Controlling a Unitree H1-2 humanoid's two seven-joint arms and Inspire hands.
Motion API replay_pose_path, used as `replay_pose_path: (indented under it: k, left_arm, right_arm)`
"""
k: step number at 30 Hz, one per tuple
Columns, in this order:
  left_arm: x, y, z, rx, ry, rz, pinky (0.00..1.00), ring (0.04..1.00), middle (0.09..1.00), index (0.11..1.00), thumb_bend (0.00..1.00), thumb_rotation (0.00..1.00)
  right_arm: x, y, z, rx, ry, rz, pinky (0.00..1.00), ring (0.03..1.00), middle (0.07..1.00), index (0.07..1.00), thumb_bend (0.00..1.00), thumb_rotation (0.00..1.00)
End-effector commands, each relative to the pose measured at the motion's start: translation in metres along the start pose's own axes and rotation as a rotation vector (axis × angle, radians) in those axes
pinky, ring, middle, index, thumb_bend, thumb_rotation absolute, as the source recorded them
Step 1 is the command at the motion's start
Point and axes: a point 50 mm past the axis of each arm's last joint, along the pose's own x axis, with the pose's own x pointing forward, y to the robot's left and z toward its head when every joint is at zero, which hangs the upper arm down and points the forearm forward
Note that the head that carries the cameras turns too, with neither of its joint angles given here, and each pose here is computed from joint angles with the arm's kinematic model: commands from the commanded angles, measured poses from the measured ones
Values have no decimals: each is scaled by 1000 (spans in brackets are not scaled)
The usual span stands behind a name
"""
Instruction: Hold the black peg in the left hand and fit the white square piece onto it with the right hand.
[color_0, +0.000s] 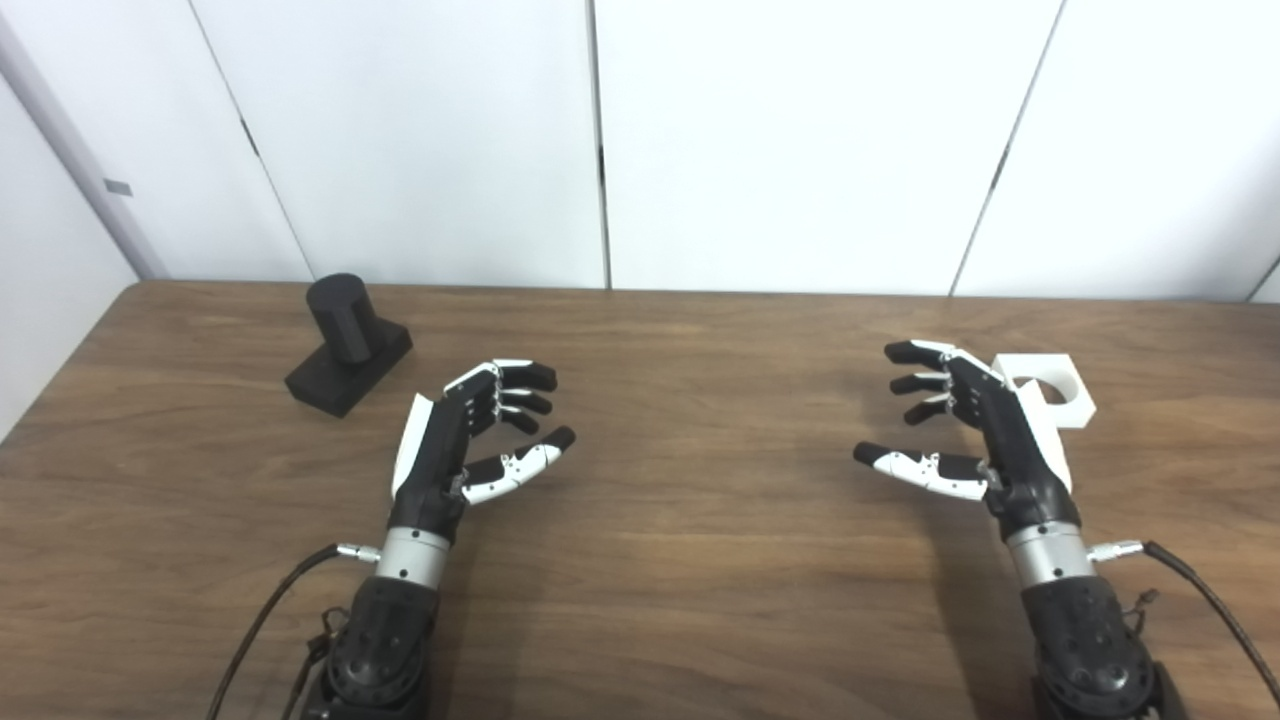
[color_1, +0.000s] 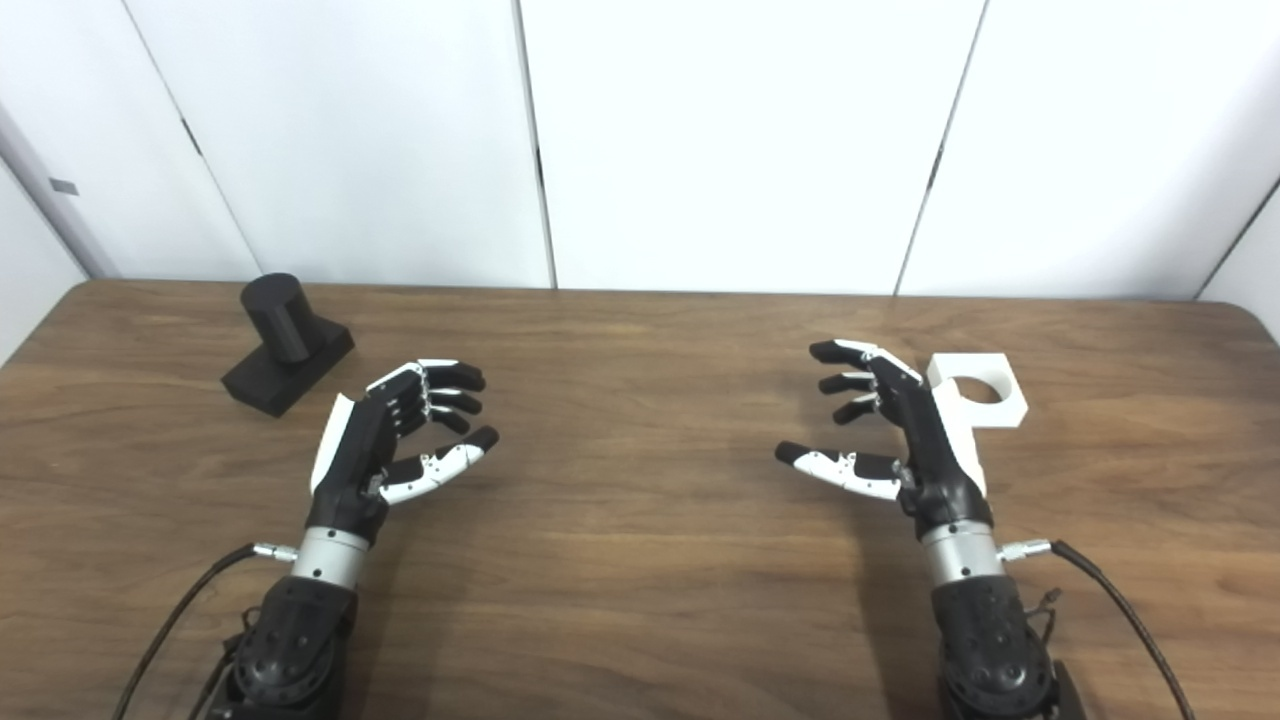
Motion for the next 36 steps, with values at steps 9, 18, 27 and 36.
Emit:
replay_pose_path:
  k: [9,18,27,36]
  left_arm:
    - [11,2,8,9,-60,1,515,604,667,636,646,21]
    - [11,1,8,11,-60,3,495,582,644,621,655,1]
    - [10,-15,8,6,-35,-2,504,597,644,637,659,18]
    - [11,-37,1,-28,-26,1,510,607,644,626,665,0]
  right_arm:
    - [12,-8,14,-6,-77,-27,509,657,739,704,592,0]
    - [13,-8,12,-6,-84,-30,502,651,736,696,603,0]
    - [9,-19,5,-15,-75,-21,513,651,742,714,583,0]
    - [3,-26,12,52,-10,-36,531,678,767,720,539,0]
